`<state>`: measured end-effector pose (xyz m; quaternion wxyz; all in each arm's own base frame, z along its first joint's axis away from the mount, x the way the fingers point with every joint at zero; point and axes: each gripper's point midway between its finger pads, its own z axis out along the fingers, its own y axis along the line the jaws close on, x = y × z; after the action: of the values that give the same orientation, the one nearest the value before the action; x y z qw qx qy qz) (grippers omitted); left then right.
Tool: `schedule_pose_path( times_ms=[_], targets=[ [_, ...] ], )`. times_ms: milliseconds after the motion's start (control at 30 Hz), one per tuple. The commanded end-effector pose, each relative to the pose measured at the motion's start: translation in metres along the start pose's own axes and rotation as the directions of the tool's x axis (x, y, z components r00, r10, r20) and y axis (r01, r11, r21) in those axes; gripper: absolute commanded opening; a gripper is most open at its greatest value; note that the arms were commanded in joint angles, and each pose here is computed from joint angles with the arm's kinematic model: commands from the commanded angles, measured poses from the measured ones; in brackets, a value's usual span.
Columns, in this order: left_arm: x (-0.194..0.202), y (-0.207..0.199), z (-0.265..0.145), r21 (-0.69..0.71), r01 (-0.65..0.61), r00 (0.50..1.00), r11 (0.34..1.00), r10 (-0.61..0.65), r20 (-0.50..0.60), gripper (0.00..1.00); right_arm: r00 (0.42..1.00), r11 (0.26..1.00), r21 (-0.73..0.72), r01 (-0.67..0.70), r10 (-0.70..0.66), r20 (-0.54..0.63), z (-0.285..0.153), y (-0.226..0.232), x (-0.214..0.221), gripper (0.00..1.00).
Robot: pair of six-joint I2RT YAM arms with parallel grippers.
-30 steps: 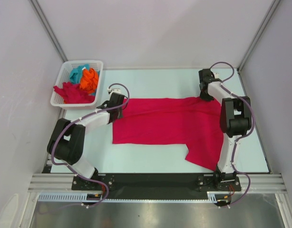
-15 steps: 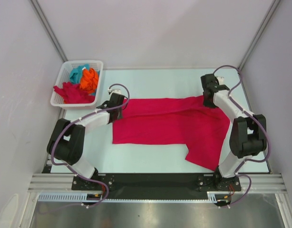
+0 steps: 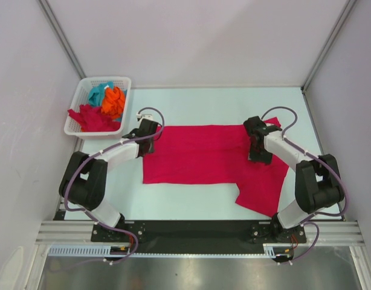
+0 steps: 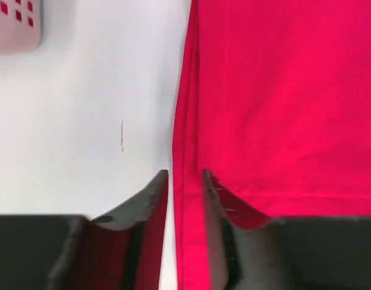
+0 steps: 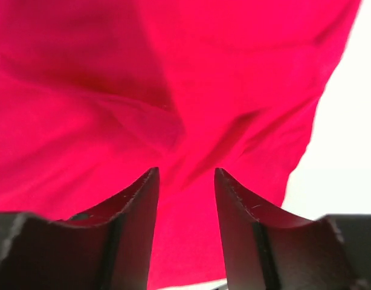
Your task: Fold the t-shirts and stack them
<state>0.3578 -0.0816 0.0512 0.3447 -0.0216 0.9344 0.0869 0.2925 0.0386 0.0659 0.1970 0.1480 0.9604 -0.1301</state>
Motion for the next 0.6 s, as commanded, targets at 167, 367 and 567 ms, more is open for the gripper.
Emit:
schedule_pose_path(
  times_ms=[167,367,567],
  targets=[
    [-0.061,-0.011,-0.055,0.12,0.043,0.989,0.992,-0.06,0.137,0.84,0.982,0.962,-0.254,-0.104,0.141,0.129,-0.067,0.017,-0.062,0.75],
    [-0.131,-0.054,-0.086,0.353,0.084,0.953,0.932,-0.178,0.244,0.83,0.914,0.884,-0.434,-0.174,0.31,0.264,-0.066,0.025,-0.154,0.75],
    [-0.149,-0.07,-0.044,0.36,0.176,0.955,0.916,-0.248,0.163,0.8,0.869,0.835,-0.481,-0.267,0.425,0.255,0.0,0.032,-0.204,0.75]
  ],
)
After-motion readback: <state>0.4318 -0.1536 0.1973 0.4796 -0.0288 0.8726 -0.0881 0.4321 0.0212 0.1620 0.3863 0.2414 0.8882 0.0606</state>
